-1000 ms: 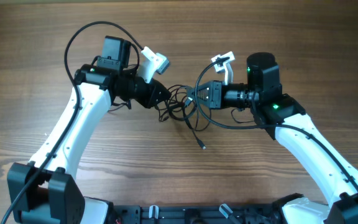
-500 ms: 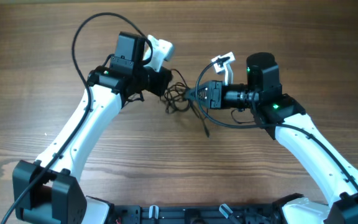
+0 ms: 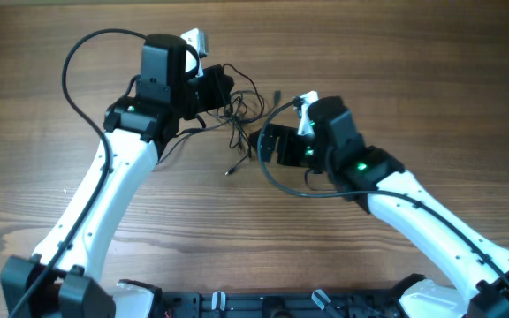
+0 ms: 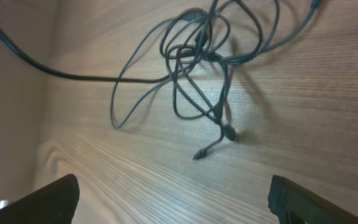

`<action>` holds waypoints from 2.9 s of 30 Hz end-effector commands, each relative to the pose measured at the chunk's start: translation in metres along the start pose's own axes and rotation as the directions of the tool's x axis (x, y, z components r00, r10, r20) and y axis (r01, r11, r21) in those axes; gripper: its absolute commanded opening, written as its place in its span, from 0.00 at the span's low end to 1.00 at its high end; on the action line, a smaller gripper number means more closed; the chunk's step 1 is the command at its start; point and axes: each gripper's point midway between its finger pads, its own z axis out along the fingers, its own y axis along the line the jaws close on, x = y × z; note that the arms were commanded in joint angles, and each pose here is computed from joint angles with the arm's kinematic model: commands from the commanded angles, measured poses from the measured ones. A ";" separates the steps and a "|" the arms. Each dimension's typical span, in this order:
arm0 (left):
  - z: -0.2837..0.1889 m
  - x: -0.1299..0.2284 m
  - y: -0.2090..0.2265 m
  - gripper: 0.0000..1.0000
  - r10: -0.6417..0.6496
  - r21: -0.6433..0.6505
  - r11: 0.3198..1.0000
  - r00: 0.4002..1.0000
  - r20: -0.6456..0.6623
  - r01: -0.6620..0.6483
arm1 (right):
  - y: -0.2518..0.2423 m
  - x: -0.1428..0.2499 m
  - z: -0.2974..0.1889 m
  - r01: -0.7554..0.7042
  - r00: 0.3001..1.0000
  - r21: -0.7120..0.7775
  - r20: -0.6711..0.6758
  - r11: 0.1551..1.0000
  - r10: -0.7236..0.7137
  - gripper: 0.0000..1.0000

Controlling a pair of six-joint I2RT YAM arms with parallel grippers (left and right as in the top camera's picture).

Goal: Untangle cables

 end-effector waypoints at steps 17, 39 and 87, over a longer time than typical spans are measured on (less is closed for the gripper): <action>-0.170 -0.057 -0.107 0.04 0.262 0.265 0.872 0.849 0.458 -0.412 | -0.065 -0.015 0.110 -0.271 0.956 0.081 0.138 0.959 0.258 0.05; -0.141 -0.072 0.021 0.51 0.015 0.130 0.990 0.961 0.278 -0.053 | -0.196 -0.077 -0.045 -0.148 0.985 0.280 0.127 0.949 0.116 0.94; 0.090 0.084 0.007 1.00 -0.128 -0.150 0.984 0.972 -0.200 0.098 | -0.168 -0.132 -0.010 0.104 0.963 -0.004 0.252 0.995 -0.100 0.05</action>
